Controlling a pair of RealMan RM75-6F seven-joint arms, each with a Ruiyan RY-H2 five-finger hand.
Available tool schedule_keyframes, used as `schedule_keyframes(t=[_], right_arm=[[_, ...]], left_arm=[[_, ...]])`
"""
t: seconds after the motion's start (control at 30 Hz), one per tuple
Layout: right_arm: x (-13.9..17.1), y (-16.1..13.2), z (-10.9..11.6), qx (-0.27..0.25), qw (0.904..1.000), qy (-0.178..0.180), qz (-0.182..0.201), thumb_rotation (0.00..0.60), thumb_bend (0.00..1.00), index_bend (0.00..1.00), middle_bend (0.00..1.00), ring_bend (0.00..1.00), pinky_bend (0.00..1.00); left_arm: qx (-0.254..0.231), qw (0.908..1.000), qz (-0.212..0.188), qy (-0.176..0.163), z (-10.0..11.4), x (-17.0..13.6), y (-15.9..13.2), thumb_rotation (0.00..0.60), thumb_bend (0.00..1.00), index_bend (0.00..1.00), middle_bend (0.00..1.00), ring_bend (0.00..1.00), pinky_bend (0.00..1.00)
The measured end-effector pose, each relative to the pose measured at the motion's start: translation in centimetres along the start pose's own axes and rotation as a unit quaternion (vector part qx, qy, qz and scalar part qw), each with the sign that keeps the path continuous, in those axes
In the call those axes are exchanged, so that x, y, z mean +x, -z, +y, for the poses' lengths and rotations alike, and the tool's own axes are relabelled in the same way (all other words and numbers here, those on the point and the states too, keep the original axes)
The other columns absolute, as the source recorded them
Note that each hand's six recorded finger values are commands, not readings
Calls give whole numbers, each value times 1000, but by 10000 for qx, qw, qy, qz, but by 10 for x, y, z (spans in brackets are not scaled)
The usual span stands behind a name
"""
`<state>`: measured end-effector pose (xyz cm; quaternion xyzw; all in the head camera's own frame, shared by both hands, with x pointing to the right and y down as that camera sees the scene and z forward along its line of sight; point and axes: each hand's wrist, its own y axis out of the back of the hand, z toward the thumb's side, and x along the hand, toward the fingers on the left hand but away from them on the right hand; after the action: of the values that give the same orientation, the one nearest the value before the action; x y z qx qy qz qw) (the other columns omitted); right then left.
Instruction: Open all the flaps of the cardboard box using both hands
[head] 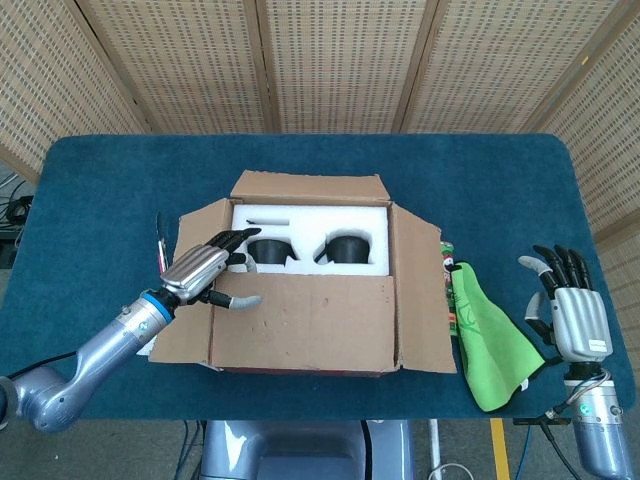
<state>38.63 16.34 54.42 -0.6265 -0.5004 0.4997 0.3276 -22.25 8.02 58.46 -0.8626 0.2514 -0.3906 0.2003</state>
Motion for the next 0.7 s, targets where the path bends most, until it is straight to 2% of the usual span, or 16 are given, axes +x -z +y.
schedule_keyframes(t=[0.37, 0.7], right_arm=[[0, -3, -1, 26, 10000, -8, 15, 600, 853, 221, 139, 0, 0], [-1, -6, -1, 48, 10000, -23, 35, 600, 852, 221, 139, 0, 0]], left_arm=[[-916, 9947, -458, 77, 14, -16, -20, 179, 38, 458, 0, 0, 0], [-1586, 9813, -947, 534, 17, -41, -38, 167, 38, 457, 0, 0, 0]])
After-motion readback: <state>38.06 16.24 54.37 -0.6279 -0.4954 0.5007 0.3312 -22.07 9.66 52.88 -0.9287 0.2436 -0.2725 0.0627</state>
